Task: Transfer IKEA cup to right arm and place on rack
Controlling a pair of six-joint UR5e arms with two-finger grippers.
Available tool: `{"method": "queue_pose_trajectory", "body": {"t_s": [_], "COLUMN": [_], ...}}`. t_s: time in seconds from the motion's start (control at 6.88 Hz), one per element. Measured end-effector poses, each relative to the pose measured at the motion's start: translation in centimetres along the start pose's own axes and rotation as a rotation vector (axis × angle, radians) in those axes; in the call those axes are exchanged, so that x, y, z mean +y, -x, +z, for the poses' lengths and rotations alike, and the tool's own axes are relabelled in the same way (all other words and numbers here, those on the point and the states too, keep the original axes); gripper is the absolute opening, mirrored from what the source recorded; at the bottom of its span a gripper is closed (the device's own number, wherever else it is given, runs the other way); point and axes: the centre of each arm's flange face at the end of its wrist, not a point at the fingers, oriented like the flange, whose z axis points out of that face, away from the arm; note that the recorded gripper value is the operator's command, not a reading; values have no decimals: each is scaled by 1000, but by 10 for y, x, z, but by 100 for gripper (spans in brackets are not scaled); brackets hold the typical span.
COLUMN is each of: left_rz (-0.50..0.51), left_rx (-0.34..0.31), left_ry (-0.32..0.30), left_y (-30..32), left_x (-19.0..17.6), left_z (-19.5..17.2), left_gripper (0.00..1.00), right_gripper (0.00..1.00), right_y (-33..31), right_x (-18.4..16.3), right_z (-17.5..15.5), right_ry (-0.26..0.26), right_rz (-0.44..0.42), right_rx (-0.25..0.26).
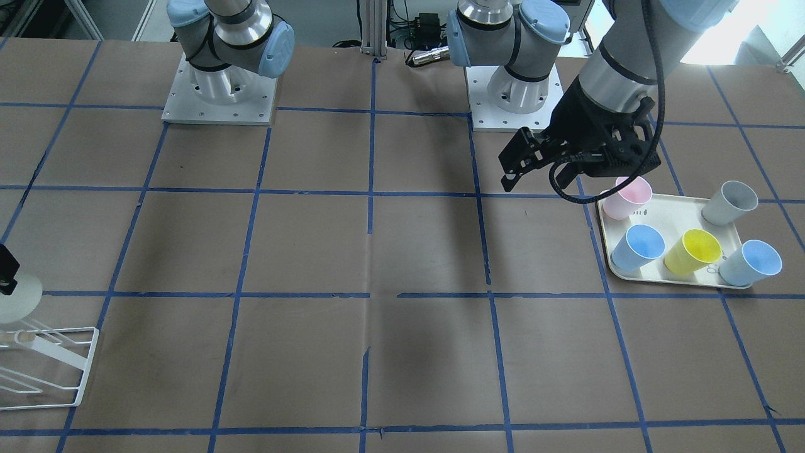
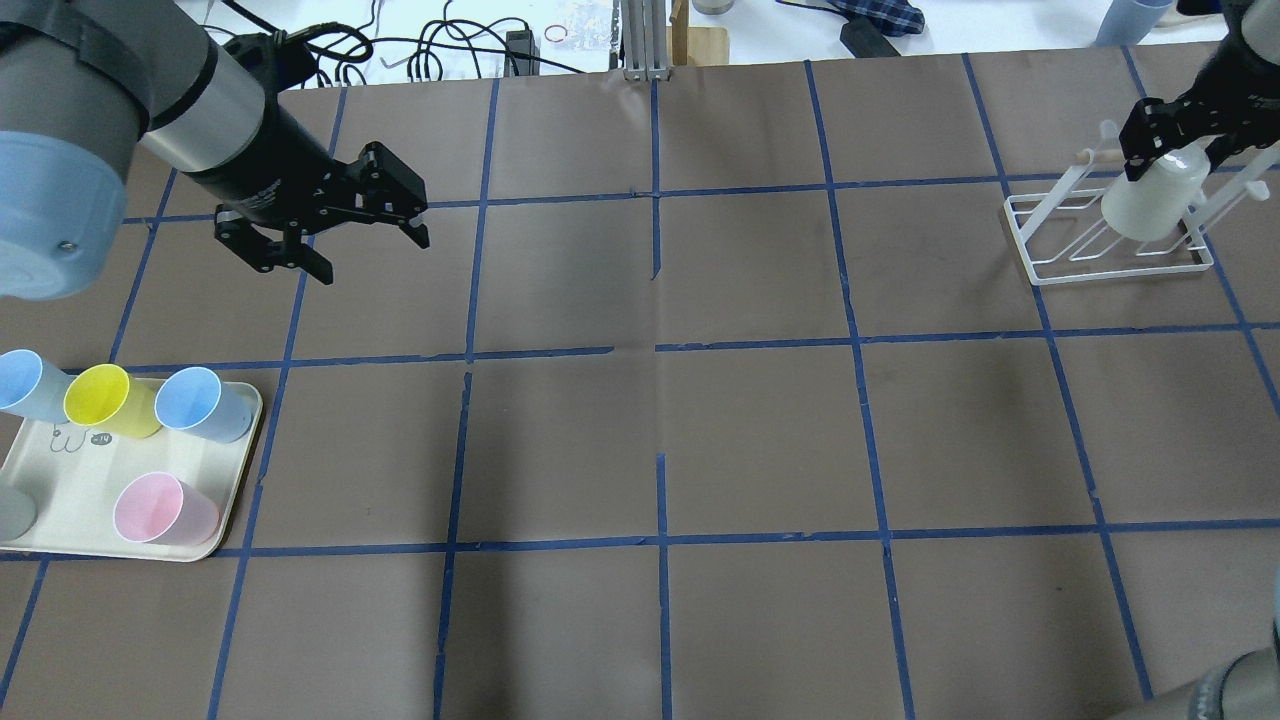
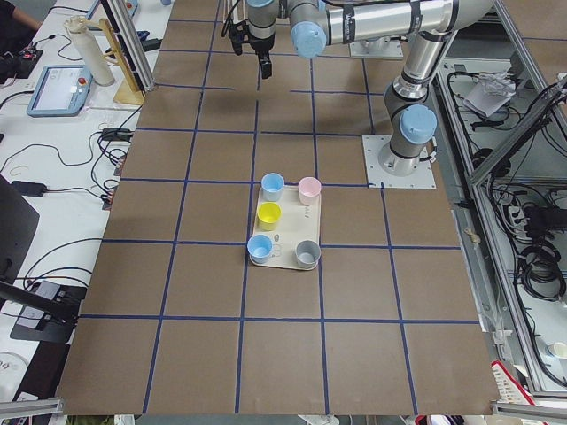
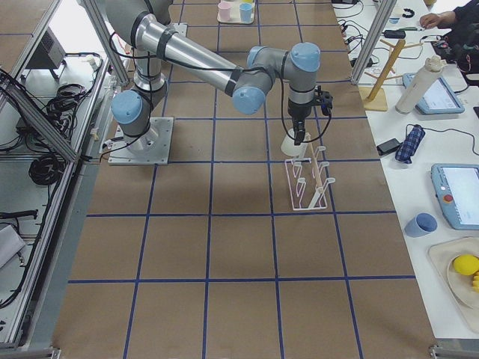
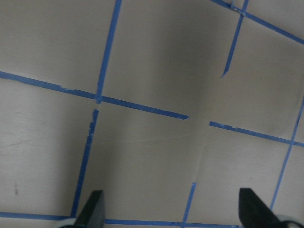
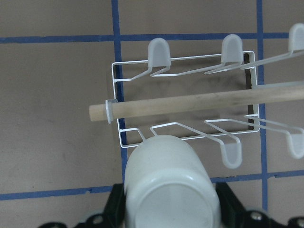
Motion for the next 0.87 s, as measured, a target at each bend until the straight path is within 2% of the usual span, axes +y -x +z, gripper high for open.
{"method": "queue_pose_trajectory", "body": {"t_s": [0.15, 0.44, 0.58, 0.87], "left_rz": [58, 148, 202, 249], "left_rx": [-65, -134, -140, -141], "left_ry": [6, 39, 36, 23], "left_y": [4, 4, -1, -5], "left_x": [9, 20, 22, 18], "left_z": [-22, -54, -61, -61], "left_gripper": [100, 100, 100, 100], "right_gripper": [100, 100, 100, 100], "right_y": [-1, -1, -1, 5], "right_x": [1, 2, 1, 1], "right_z": [3, 5, 3, -10], "right_ry": [5, 9, 6, -5], "right_rz": [-1, -1, -2, -3], "right_rx": [-3, -4, -3, -4]}}
